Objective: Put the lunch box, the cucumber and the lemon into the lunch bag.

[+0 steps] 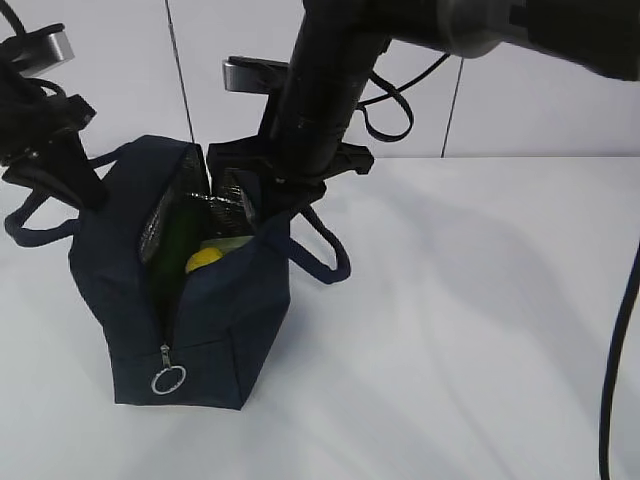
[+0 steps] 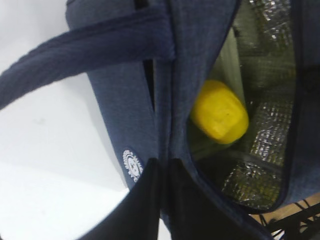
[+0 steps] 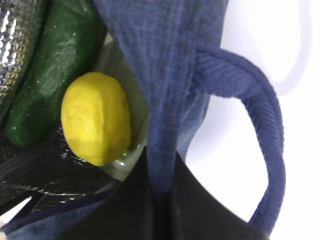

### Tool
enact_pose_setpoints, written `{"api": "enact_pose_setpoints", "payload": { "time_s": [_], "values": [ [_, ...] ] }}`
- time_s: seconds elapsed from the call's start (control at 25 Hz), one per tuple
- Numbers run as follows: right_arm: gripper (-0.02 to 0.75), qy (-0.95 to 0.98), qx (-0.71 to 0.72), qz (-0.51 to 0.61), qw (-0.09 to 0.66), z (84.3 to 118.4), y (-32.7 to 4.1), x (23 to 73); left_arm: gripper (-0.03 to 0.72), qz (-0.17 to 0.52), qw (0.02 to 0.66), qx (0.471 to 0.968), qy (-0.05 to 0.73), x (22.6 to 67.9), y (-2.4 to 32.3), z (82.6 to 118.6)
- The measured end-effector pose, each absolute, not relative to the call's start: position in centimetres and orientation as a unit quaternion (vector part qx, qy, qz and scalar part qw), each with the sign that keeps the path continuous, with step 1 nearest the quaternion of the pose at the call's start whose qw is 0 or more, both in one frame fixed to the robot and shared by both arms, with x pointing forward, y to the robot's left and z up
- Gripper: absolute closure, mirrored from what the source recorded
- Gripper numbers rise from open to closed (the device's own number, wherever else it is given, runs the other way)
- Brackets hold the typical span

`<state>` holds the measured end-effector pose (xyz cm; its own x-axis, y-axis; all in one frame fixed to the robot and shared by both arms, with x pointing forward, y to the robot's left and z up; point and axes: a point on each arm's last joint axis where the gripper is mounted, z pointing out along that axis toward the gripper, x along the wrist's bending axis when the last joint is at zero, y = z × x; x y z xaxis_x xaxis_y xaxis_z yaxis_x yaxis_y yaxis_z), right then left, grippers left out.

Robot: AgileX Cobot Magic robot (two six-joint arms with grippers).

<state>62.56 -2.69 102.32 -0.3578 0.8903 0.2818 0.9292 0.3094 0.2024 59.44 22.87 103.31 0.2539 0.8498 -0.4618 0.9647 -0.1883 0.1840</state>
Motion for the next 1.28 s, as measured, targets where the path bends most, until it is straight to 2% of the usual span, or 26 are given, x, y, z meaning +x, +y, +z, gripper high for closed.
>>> {"api": "enact_pose_setpoints", "payload": {
  "time_s": [0.32,0.52,0.64,0.92,1.16,1.28],
  "values": [
    [0.743,-0.831,-0.533,-0.158,-0.009,104.1,-3.9,62.5,0.688,-0.160,0.238,0.777,0.561,58.5,18.7,103.6],
    [0.745,-0.838,-0.518,-0.163,-0.055,107.0,-5.2,61.8,0.688,-0.195,0.270,0.765,0.552,58.1,16.7,104.1],
    [0.745,-0.838,-0.519,-0.150,-0.074,107.5,-6.4,61.3,0.689,-0.206,0.282,0.757,0.552,58.0,16.3,104.3],
    [0.746,-0.832,-0.543,-0.102,-0.058,104.7,-9.0,61.5,0.689,-0.208,0.290,0.749,0.558,58.2,16.2,104.3],
    [0.746,-0.835,-0.538,-0.103,-0.056,104.7,-9.1,61.6,0.689,-0.213,0.302,0.744,0.557,58.2,15.3,104.3],
    [0.746,-0.834,-0.539,-0.108,-0.049,104.7,-9.0,61.5,0.689,-0.222,0.298,0.751,0.546,57.9,13.7,103.8]
  ]
}}
